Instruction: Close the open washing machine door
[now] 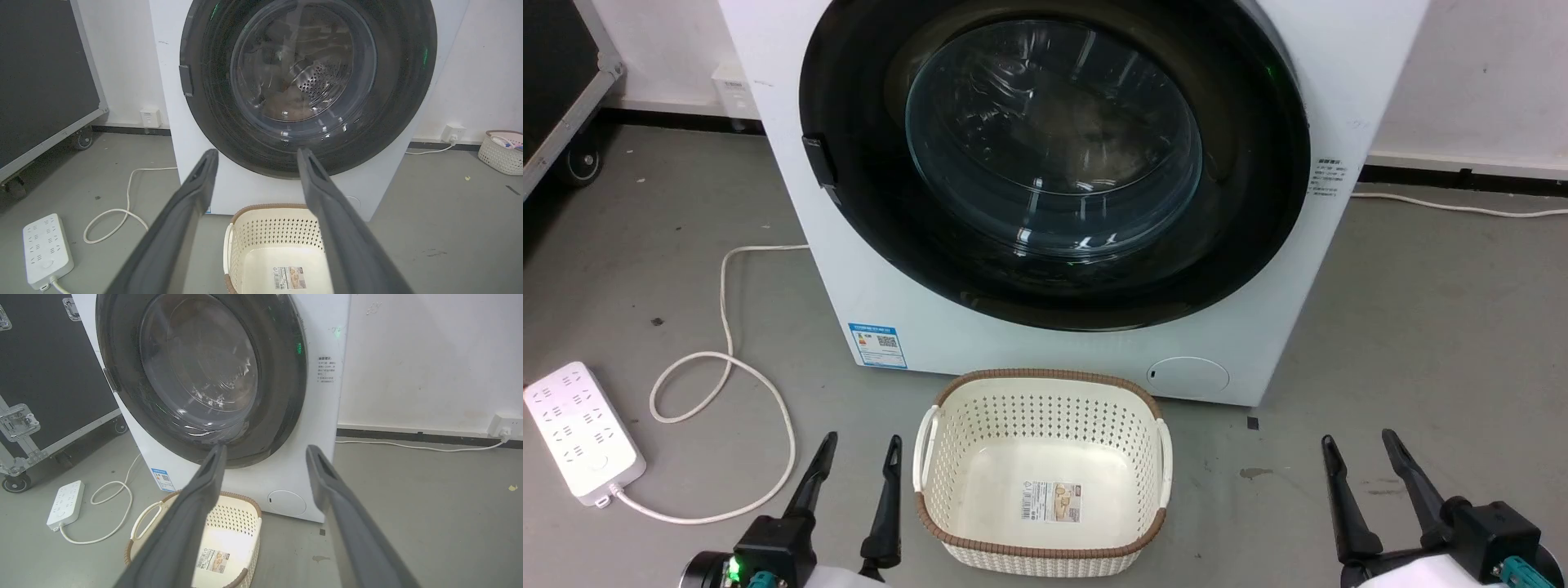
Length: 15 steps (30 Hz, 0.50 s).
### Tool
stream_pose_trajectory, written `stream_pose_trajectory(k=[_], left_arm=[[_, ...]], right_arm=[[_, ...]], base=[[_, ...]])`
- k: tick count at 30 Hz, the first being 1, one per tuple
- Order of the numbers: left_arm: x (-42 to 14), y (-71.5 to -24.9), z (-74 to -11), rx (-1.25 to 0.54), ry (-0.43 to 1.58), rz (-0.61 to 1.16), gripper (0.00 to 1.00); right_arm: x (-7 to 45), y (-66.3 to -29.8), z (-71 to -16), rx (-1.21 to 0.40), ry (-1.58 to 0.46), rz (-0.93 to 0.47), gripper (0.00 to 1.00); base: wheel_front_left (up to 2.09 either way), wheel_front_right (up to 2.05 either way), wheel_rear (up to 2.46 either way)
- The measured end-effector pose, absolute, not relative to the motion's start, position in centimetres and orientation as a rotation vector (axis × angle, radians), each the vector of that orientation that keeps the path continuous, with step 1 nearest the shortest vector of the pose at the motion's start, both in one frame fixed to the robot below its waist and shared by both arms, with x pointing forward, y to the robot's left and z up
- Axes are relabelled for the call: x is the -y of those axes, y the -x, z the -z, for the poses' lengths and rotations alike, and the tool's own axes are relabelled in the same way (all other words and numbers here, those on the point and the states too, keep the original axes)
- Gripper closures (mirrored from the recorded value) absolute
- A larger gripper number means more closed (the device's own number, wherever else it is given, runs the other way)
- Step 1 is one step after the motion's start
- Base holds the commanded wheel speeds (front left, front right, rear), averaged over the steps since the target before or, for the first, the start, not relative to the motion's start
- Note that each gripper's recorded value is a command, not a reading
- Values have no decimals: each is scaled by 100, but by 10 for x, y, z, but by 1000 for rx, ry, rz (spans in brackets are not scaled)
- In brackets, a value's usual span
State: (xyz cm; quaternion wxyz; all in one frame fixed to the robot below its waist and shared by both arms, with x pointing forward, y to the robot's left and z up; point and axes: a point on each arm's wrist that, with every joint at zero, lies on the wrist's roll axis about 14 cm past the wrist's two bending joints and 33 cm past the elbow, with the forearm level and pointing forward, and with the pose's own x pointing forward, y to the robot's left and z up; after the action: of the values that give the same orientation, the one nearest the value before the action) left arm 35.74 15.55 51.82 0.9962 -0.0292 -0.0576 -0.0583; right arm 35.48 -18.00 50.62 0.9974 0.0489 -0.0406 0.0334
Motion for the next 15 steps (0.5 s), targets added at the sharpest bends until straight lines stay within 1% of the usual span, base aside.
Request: stream_pose_trajectory(k=[4,5,15], left_arm=[[-161,-356,-515,106,59,96,0],[-160,-356,-514,103,58,98,100],[-160,-356,-514,95,57,98,100]], right_arm=[[177,-356,-509,89,-90,-76,0],[177,-356,-509,89,-89,-76,100],[177,-356,-508,79,-88,-77,100]], base=[[0,0,0],[0,0,0],[0,0,0]])
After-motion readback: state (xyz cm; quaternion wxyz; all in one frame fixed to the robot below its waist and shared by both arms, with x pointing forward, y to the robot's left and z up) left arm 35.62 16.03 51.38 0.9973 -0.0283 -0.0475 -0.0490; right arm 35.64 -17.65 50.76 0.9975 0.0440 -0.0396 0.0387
